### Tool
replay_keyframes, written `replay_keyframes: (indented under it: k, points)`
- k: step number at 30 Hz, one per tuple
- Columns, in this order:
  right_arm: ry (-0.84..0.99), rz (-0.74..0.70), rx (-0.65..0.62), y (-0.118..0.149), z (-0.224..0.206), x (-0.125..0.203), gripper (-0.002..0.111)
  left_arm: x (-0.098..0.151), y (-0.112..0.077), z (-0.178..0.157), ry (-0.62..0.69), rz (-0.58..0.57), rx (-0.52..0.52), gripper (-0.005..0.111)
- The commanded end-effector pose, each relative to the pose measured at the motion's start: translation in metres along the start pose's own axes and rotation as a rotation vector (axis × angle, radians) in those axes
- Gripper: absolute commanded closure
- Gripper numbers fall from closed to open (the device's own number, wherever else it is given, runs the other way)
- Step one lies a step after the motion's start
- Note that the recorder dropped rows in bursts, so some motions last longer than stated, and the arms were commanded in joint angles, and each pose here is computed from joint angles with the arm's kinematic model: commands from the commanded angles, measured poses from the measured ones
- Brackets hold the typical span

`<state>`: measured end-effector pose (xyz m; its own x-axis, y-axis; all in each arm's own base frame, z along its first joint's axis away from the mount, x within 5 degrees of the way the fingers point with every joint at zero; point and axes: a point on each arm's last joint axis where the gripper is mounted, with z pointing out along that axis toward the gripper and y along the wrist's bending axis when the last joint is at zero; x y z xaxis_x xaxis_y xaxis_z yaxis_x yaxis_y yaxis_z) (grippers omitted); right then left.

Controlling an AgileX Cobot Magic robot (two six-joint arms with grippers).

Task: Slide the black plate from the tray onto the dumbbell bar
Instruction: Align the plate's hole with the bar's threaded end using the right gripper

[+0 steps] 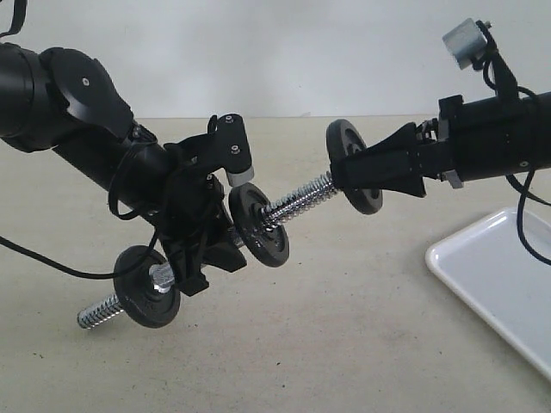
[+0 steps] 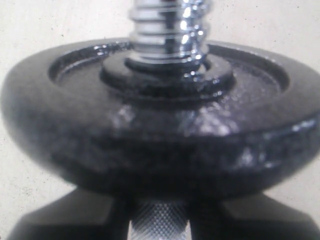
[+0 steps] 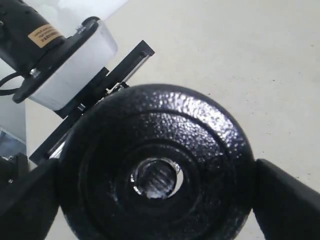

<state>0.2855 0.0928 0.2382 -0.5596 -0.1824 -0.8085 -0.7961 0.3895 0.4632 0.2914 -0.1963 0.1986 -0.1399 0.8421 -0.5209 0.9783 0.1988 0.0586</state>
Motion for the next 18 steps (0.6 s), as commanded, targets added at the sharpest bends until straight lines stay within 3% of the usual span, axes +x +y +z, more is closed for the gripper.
replay_keyframes:
  k: [1,18]
  points:
    - [-0.077,0.012,-0.082,0.009,-0.002,-0.011,0.108,-0.021,0.003,-0.021,-0.119,-0.035,-0.064,0.102]
    - [0.024,0.013,-0.067,0.010,0.016,-0.002,0.108,-0.021,0.003,-0.022,-0.123,-0.034,-0.065,0.102]
